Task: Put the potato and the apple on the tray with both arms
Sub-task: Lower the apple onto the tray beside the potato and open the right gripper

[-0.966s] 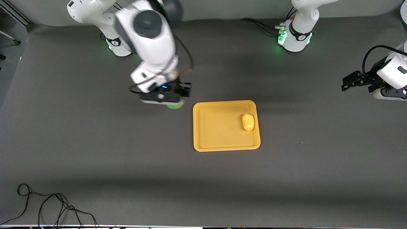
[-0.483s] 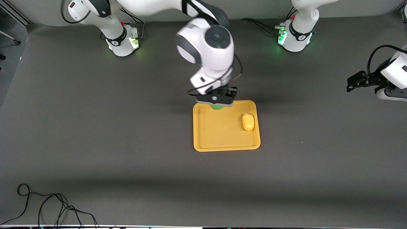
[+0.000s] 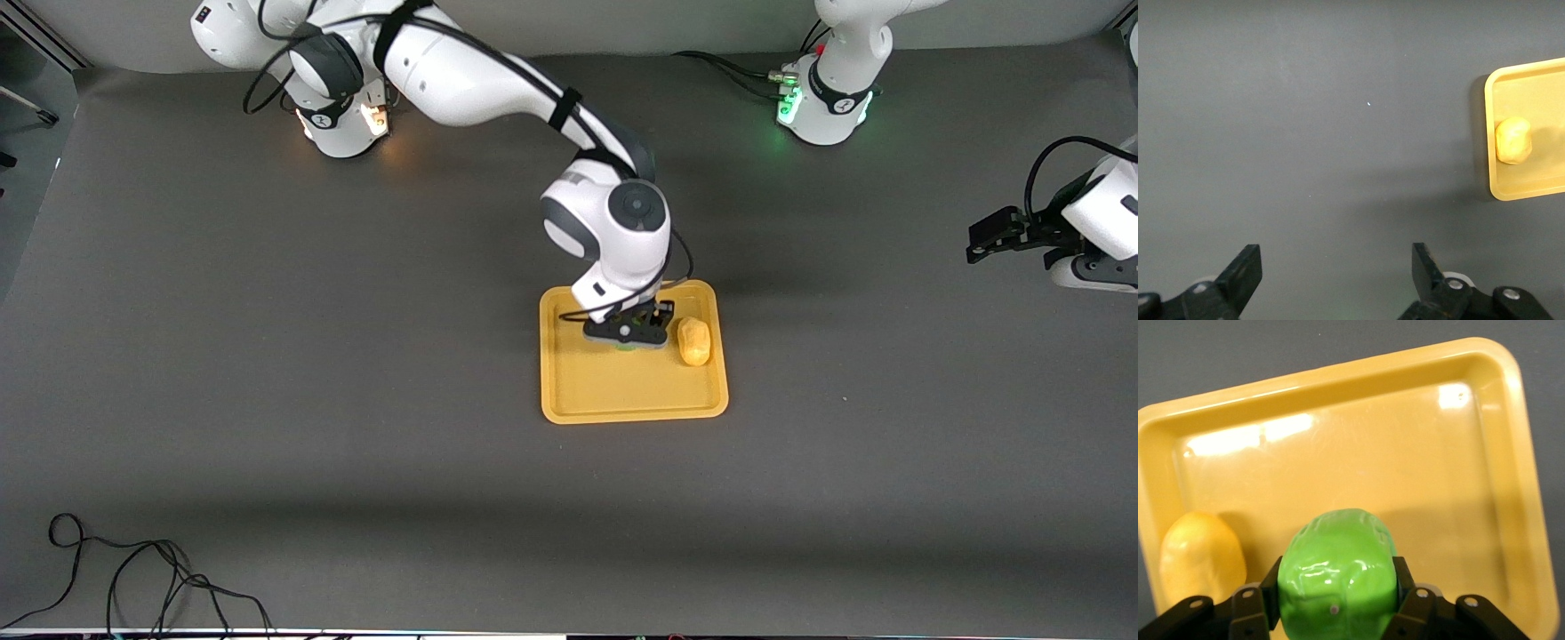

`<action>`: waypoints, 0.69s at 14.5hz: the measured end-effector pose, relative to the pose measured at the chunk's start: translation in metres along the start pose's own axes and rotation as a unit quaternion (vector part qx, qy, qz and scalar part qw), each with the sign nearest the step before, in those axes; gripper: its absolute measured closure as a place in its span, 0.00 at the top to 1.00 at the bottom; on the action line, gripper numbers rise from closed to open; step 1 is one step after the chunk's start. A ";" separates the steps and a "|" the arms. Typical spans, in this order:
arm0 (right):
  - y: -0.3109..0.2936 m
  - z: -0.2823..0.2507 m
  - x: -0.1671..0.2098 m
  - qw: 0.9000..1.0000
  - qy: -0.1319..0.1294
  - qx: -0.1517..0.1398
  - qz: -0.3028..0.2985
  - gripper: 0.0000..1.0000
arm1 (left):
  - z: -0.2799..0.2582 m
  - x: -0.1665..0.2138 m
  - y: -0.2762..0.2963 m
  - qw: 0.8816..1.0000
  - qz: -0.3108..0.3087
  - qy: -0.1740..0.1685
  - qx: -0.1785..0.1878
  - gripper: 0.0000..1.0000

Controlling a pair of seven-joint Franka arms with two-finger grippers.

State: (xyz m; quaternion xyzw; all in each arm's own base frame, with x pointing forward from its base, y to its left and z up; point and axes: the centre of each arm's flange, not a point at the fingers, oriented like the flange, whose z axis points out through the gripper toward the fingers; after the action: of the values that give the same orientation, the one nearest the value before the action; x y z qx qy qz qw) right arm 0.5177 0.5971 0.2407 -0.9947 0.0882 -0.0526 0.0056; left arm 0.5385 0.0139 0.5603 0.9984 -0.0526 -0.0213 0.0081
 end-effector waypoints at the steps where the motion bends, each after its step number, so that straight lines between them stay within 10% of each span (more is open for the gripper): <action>1: 0.001 0.010 0.002 1.000 0.003 0.001 0.001 0.66 | -0.001 0.001 0.003 1.000 0.002 0.002 0.000 1.00; 5: 0.002 0.036 0.002 1.000 0.009 0.003 0.000 0.66 | -0.009 0.018 0.005 1.000 0.007 0.007 -0.006 1.00; 10: -0.001 0.019 0.008 1.000 0.029 -0.001 -0.010 1.00 | -0.016 0.025 0.022 1.000 0.023 0.002 -0.004 1.00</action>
State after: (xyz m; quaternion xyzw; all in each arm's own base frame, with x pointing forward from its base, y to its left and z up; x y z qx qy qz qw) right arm 0.5273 0.5970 0.2227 -0.9936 0.0782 -0.0813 0.0015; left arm 0.5619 -0.0103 0.5758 0.9969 -0.0755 -0.0196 0.0131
